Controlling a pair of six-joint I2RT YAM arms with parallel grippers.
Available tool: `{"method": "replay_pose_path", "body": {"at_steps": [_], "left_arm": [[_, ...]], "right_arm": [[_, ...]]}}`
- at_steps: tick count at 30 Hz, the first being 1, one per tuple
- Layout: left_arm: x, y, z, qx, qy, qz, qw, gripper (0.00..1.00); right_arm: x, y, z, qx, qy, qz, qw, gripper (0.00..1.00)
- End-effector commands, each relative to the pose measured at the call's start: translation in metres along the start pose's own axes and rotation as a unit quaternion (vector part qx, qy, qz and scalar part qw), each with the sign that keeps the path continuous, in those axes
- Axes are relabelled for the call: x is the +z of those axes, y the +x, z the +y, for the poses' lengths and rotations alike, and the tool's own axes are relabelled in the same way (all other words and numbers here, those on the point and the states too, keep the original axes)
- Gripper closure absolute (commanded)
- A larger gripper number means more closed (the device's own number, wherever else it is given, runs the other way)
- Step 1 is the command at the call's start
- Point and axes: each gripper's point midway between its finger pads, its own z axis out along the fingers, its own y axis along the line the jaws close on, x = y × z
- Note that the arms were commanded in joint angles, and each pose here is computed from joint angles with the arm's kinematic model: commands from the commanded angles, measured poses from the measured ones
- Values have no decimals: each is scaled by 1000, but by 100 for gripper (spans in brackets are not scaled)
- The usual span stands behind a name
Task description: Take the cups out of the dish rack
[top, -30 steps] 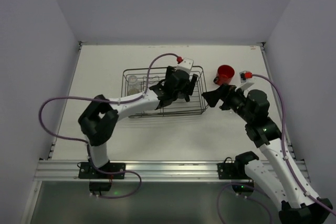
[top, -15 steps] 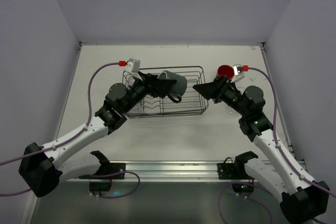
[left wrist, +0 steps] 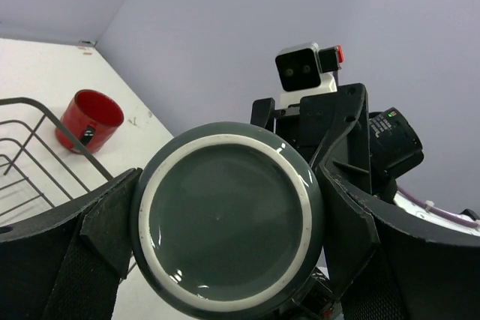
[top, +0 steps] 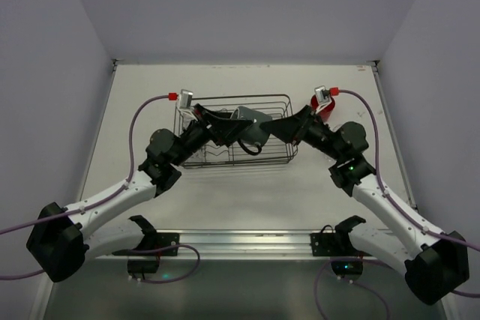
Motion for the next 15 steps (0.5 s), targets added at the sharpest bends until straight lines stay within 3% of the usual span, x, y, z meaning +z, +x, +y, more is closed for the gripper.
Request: {"method": "replay_pose_path", "body": {"at_steps": [1, 4, 7, 9, 12, 13, 15], "left_arm": [[-4, -37, -48, -9, 96, -73, 993, 85], [-3, -33, -42, -17, 94, -75, 993, 85], [-5, -38, -41, -17, 93, -91, 991, 80], [-5, -42, -44, -7, 92, -97, 991, 73], [-8, -45, -45, 5, 85, -99, 991, 48], [-9, -44, -44, 8, 80, -93, 992, 31], [-10, -39, -38, 18, 58, -75, 995, 17]], "right_arm": [[6, -7, 30, -3, -69, -7, 998, 41], [13, -9, 42, 1, -97, -3, 995, 46], [18, -14, 45, 21, -104, -31, 994, 72], [17, -15, 48, 21, -110, -37, 993, 77], [17, -19, 52, 16, -119, -46, 992, 97], [14, -20, 55, 15, -120, -50, 991, 100], [12, -25, 57, -2, -113, -63, 992, 100]]}}
